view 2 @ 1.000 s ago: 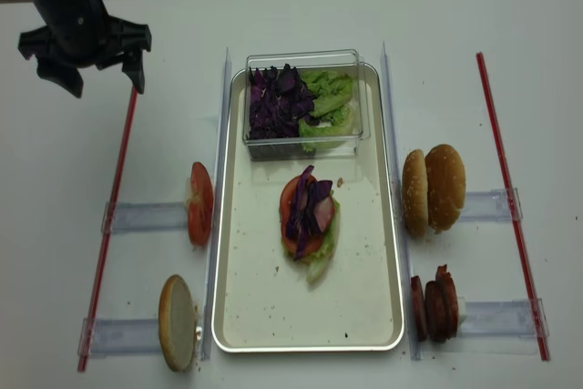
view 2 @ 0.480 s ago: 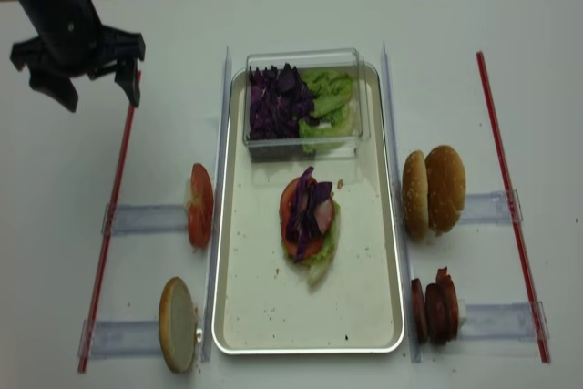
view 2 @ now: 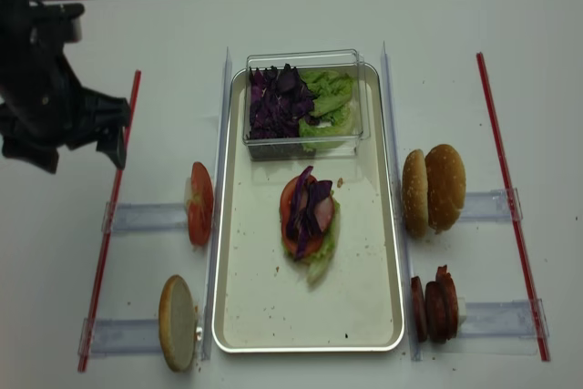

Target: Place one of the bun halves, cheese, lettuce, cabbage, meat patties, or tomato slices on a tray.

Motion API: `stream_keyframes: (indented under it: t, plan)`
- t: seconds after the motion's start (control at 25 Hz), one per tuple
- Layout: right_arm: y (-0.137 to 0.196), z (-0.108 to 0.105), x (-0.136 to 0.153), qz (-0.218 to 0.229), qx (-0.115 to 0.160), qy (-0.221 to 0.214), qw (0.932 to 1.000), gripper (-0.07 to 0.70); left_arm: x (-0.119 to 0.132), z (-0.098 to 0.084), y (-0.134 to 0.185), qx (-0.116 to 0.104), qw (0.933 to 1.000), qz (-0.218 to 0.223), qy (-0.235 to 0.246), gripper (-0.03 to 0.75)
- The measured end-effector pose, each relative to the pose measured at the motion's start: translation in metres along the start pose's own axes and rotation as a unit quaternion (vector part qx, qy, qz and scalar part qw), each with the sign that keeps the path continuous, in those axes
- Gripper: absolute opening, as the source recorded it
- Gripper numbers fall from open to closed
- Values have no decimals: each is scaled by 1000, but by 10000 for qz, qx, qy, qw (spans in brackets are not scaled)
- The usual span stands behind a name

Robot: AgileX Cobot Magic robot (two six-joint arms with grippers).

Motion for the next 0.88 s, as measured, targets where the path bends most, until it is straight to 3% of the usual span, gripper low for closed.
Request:
stream_keyframes:
  t: [0.28,0.44,0.88]
  plan:
    - [0,0,0,0,0,0,10000,36,-16,-7,69,3,9996,-287,-30,622]
    - [0,0,0,0,0,0,10000,36,-31,-10,100,-14,9975,-700,-78,622]
    - [0,0,0,0,-9,0,10000,36,-59,-17,177,-69,9848,-1723,-226,622]
Point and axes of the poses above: a point on each arm's last joint axis where the gripper is mounted, x pointing out along that axis toward the gripper, z along the wrist's bending axis when the last joint is at zero, y = z × x, the point moved 7 cm from there along x, pointing out along that axis toward the gripper, and after that the axes turned 10 degrees about x, right-handed, at the moved point
